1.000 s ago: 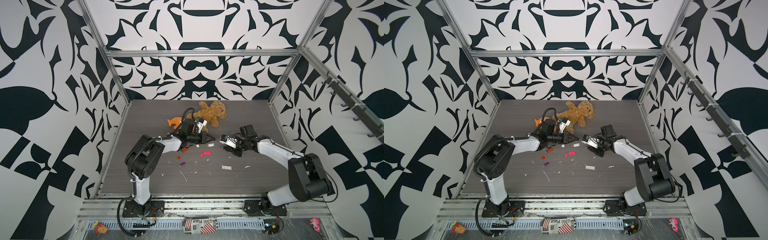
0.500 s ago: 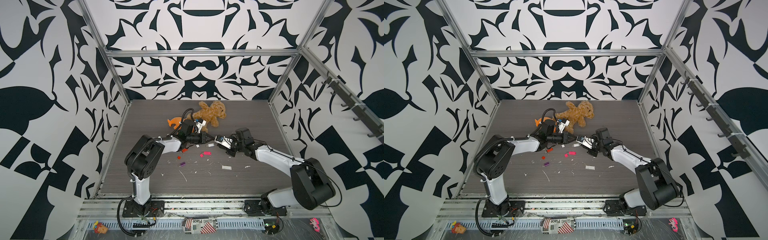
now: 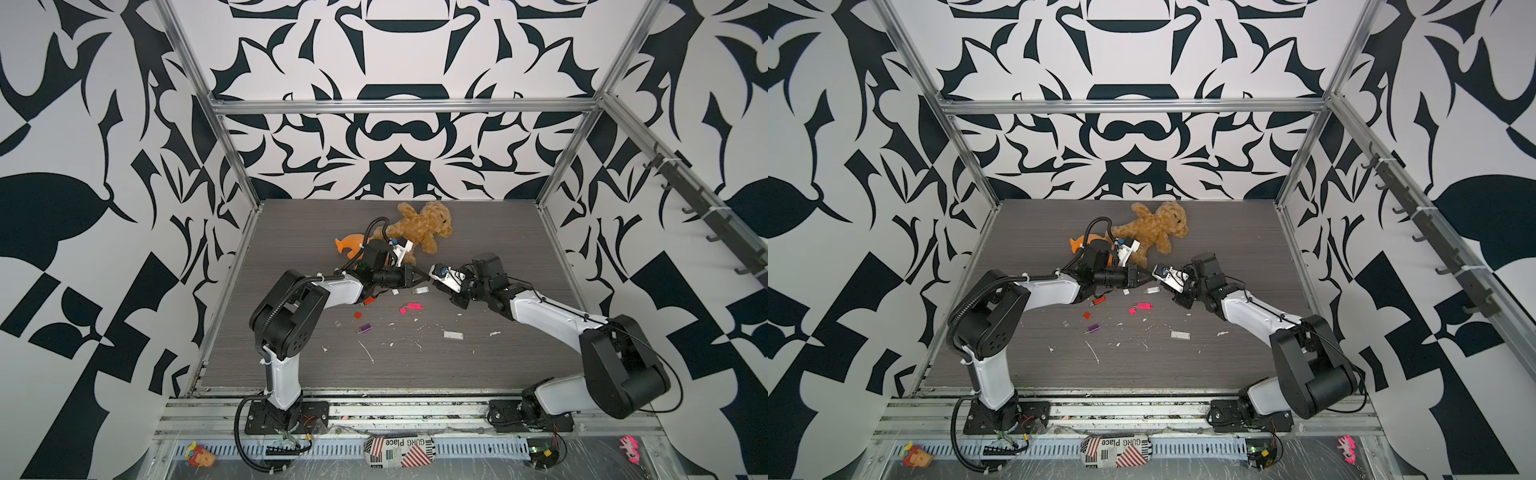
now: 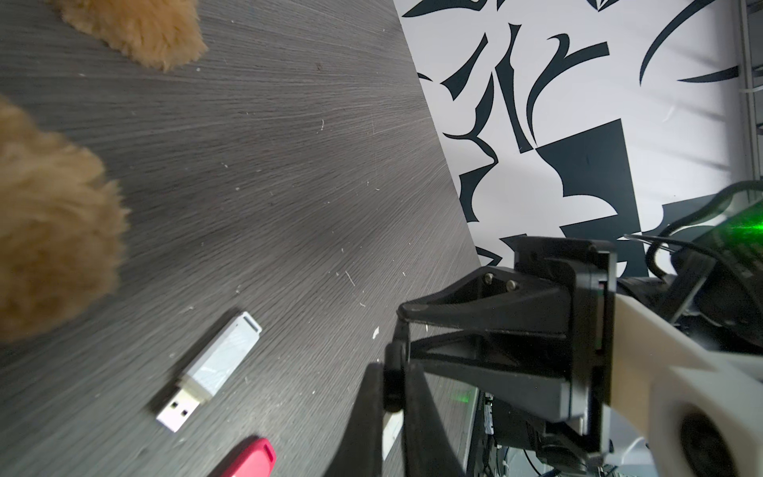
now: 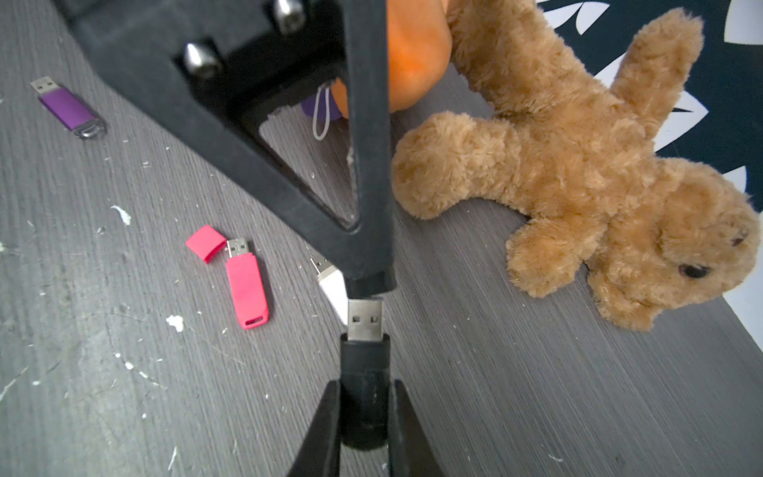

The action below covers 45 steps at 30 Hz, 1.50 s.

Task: Close the usb drive cover
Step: Close the cover of the USB drive.

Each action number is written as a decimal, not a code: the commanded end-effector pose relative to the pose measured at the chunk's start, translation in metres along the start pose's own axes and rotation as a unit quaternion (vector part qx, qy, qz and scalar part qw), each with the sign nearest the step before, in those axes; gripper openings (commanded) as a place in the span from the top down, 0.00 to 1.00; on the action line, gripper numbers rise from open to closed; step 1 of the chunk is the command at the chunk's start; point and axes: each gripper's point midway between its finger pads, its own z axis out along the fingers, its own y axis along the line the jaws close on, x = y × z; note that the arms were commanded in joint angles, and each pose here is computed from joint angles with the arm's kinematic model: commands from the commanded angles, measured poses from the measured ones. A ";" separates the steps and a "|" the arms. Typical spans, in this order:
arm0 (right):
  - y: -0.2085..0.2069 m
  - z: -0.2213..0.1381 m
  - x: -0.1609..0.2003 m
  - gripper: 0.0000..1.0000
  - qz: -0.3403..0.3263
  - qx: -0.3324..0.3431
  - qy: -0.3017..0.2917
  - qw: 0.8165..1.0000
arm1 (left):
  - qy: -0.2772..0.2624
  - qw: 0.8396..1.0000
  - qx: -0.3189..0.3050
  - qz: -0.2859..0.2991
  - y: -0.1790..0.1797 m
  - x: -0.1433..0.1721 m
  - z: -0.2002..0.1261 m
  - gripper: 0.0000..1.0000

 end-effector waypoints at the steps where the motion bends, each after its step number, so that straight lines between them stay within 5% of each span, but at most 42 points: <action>1: -0.011 -0.002 -0.012 0.88 0.006 0.022 -0.021 1.000 | 0.000 1.000 0.001 0.007 -0.008 -0.002 -0.002 0.93; 28: 0.008 -0.008 -0.041 0.89 0.014 -0.044 -0.090 0.995 | -0.001 1.000 -0.002 0.011 -0.002 0.004 0.002 0.92; 45: -0.005 -0.007 -0.077 0.90 -0.074 -0.049 -0.142 0.986 | 0.037 0.999 0.009 0.024 -0.004 0.022 0.006 0.93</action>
